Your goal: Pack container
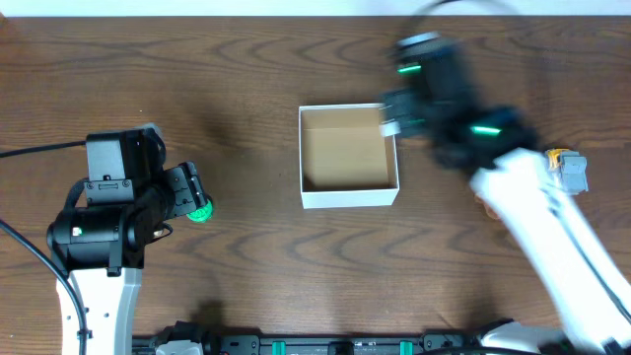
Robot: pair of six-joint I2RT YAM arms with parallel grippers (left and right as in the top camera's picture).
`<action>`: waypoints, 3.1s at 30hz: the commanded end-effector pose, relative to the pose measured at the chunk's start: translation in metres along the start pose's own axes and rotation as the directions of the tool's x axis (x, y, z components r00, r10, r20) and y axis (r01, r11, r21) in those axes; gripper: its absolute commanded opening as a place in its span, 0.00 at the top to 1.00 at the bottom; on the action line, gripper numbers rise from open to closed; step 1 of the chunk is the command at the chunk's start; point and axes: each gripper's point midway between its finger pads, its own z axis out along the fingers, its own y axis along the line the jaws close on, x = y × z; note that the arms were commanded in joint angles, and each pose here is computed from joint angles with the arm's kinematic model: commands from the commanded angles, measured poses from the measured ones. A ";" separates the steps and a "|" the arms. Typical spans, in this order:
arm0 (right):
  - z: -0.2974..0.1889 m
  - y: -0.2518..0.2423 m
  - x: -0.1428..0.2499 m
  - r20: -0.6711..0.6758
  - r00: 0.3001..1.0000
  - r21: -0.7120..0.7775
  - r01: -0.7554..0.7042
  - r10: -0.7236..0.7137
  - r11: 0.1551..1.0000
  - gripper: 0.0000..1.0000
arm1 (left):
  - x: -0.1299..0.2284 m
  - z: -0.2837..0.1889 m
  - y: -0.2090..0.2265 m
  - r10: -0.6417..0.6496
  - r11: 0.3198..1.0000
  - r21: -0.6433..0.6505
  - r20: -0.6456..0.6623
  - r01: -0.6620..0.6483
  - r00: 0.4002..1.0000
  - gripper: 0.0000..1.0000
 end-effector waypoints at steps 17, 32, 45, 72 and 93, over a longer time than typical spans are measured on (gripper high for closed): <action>0.057 -0.159 0.178 -0.596 0.780 0.118 -0.150 0.191 0.982 0.01 | -0.004 -0.004 0.001 -0.001 1.000 -0.004 0.015 0.001 1.000 0.16; 0.112 -0.151 0.244 -0.786 0.584 0.113 -0.188 0.203 0.976 0.66 | -0.004 -0.004 0.001 -0.001 1.000 -0.004 0.015 0.001 1.000 0.16; 0.062 -0.114 0.123 -0.551 0.816 0.082 -0.158 0.177 0.984 0.99 | -0.004 -0.004 0.001 -0.001 1.000 -0.004 0.015 0.001 1.000 0.16; 0.083 0.161 0.081 -0.421 0.890 -0.225 -0.291 0.176 0.930 0.99 | -0.004 -0.004 0.001 -0.001 1.000 -0.004 0.014 0.001 1.000 0.16; 0.136 0.186 0.121 -0.516 0.812 -0.122 -0.385 0.272 0.915 0.96 | -0.004 -0.004 0.001 -0.001 1.000 -0.004 0.014 0.001 1.000 0.16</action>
